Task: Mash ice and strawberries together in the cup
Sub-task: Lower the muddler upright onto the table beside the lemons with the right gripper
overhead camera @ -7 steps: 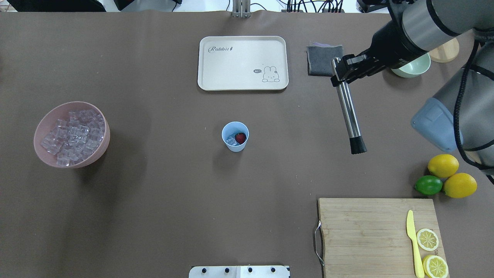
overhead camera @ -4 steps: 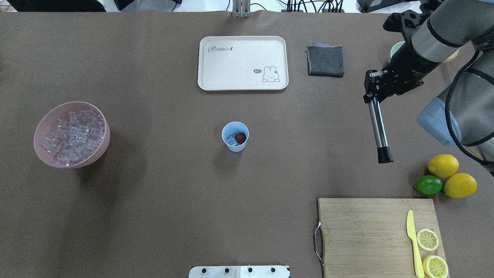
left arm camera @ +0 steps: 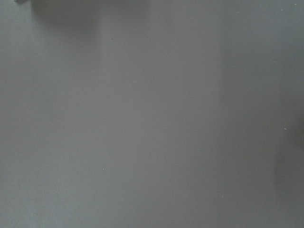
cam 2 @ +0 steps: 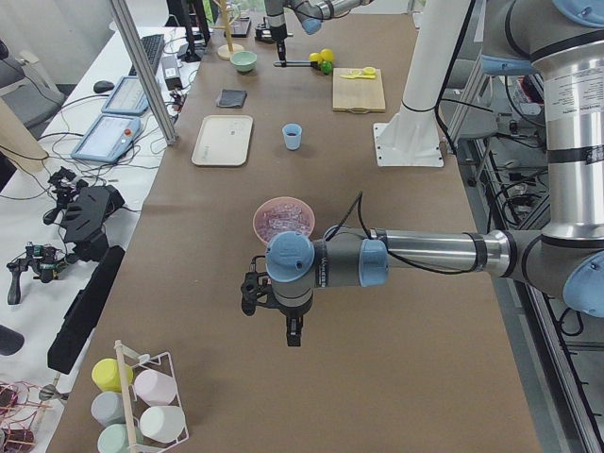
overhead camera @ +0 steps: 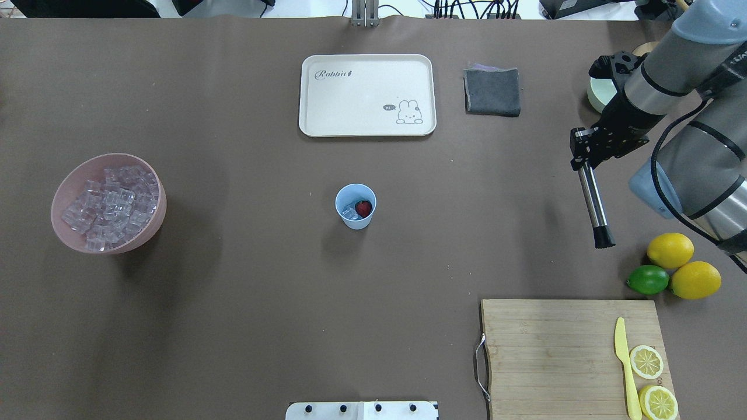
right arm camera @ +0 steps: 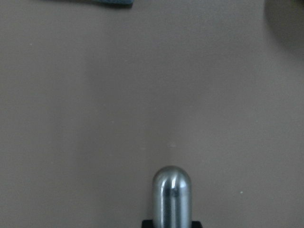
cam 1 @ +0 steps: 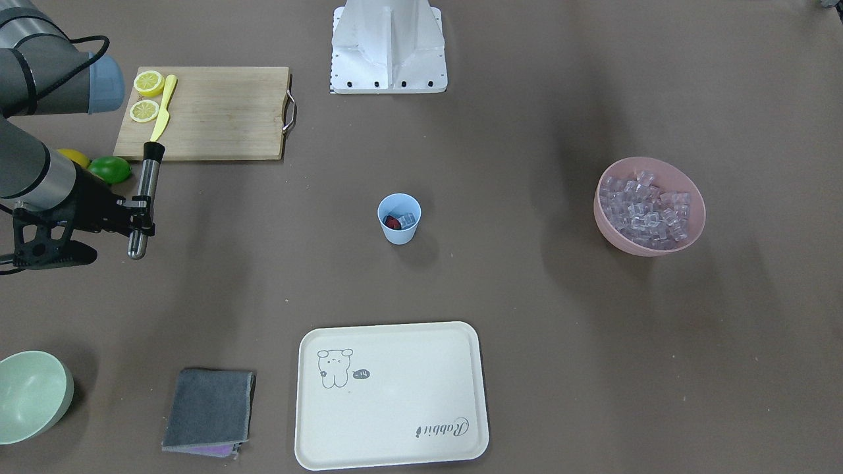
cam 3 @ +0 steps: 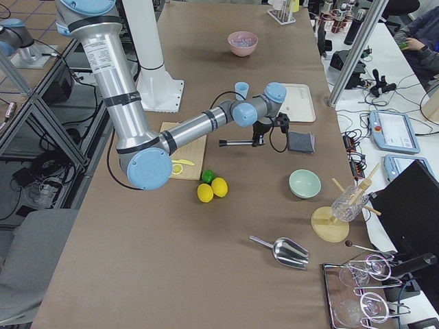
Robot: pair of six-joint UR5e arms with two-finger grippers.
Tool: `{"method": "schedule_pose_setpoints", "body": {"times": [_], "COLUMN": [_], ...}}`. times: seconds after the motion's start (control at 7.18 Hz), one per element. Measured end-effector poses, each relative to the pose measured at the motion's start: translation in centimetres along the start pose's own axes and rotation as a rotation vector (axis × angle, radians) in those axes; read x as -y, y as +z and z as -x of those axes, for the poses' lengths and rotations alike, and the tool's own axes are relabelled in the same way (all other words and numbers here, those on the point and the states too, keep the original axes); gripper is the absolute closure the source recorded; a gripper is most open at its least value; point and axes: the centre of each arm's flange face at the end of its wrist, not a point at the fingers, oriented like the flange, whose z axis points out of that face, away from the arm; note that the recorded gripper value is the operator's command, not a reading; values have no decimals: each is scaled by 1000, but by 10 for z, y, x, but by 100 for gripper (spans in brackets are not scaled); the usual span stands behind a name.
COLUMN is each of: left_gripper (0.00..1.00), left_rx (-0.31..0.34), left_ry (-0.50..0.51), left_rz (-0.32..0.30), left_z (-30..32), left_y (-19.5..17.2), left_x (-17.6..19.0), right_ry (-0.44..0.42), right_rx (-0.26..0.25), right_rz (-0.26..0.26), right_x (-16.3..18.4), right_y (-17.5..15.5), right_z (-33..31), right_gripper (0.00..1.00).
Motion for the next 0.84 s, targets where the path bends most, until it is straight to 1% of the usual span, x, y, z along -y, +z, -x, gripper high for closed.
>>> {"method": "schedule_pose_setpoints", "body": {"times": [0.28,0.84], "left_gripper": [2,2], "left_rx": [0,0], "left_ry": [2,4], "left_rz": [-1,-5], "left_z": [-1,-2], "left_y": [-1,-2], "left_x": [0,2], "right_ry": [-3,31], "right_rx": [-4,-15], "right_rz": [-6,14], "right_x": [11,14], "right_y": [34,55], "right_z": [-32,-41], "right_gripper": [100,100]}}
